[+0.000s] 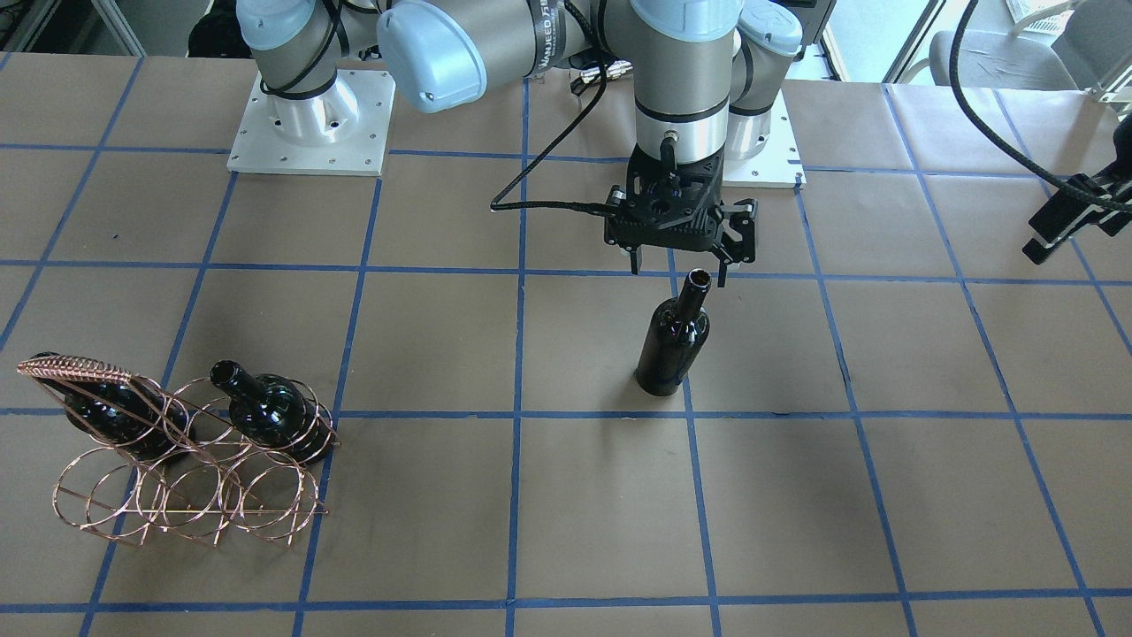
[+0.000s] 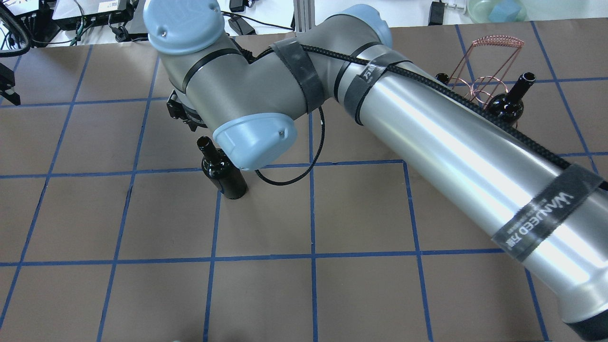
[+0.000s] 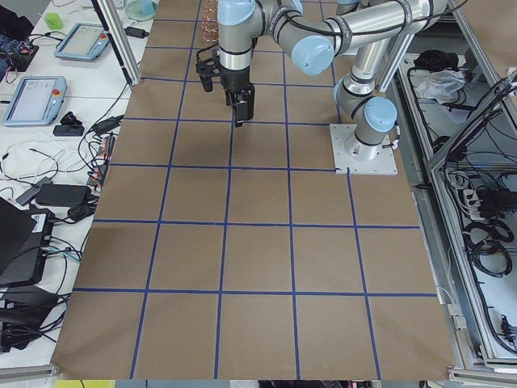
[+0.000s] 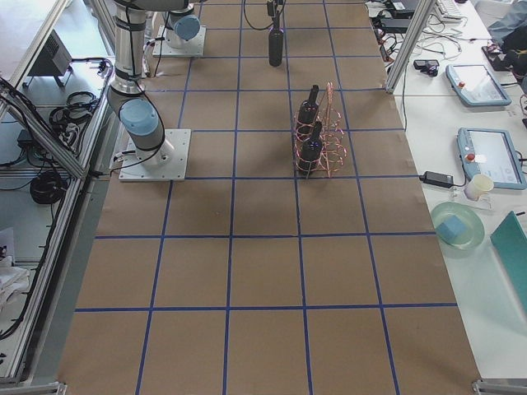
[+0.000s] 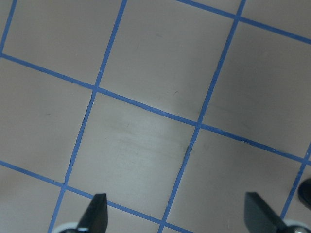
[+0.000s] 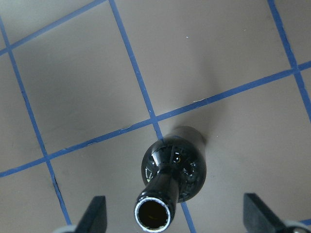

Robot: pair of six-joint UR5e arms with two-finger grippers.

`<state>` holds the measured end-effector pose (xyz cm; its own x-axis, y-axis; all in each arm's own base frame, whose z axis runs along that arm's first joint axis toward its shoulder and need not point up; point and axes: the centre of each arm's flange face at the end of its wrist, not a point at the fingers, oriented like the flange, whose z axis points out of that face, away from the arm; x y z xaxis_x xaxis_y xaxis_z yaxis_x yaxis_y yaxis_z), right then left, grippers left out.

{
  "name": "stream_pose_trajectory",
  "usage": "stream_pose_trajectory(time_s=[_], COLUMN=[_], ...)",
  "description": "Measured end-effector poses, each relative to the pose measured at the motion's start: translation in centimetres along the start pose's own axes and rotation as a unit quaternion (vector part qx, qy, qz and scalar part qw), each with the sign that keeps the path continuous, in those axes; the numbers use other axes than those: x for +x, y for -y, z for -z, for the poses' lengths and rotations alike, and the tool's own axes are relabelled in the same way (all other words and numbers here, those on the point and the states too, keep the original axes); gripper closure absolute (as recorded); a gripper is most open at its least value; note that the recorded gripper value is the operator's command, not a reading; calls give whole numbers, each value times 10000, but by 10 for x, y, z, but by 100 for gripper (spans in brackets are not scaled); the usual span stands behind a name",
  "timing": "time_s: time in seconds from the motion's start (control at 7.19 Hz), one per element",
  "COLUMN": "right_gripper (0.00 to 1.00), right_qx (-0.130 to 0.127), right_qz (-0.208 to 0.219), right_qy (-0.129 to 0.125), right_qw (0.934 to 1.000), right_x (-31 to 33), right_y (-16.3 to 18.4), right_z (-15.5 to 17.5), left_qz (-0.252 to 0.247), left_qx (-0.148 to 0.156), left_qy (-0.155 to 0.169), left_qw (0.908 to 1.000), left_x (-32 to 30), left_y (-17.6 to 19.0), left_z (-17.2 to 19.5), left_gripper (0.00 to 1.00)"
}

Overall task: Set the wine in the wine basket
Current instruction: 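Reach the right gripper across and grasp the standing bottle's neck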

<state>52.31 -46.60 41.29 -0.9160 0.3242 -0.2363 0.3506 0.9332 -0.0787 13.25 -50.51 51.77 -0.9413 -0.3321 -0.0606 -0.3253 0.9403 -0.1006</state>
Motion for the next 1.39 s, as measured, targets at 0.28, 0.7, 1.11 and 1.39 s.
stream_pose_trajectory(time_s=[0.28, 0.7, 1.11, 1.39], right_gripper=[4, 10, 30, 30], right_qx=[-8, 10, 17, 24], right_qz=[-79, 230, 560, 829], right_qy=[13, -97, -207, -230], right_qw=[10000, 9997, 9982, 9963], right_x=[-11, -20, -18, -17], right_y=[-6, -14, -15, -15], right_z=[-14, -43, -50, -49], left_qz=[-34, -72, -49, -101], left_qx=[22, -62, -98, -127], left_qy=[-16, -39, -38, -35], left_qw=[10000, 9999, 9999, 9999], left_x=[7, 8, 8, 9], left_y=[0, -3, -3, -5], left_z=[0, -6, -9, -8], left_gripper=[0, 0, 0, 0])
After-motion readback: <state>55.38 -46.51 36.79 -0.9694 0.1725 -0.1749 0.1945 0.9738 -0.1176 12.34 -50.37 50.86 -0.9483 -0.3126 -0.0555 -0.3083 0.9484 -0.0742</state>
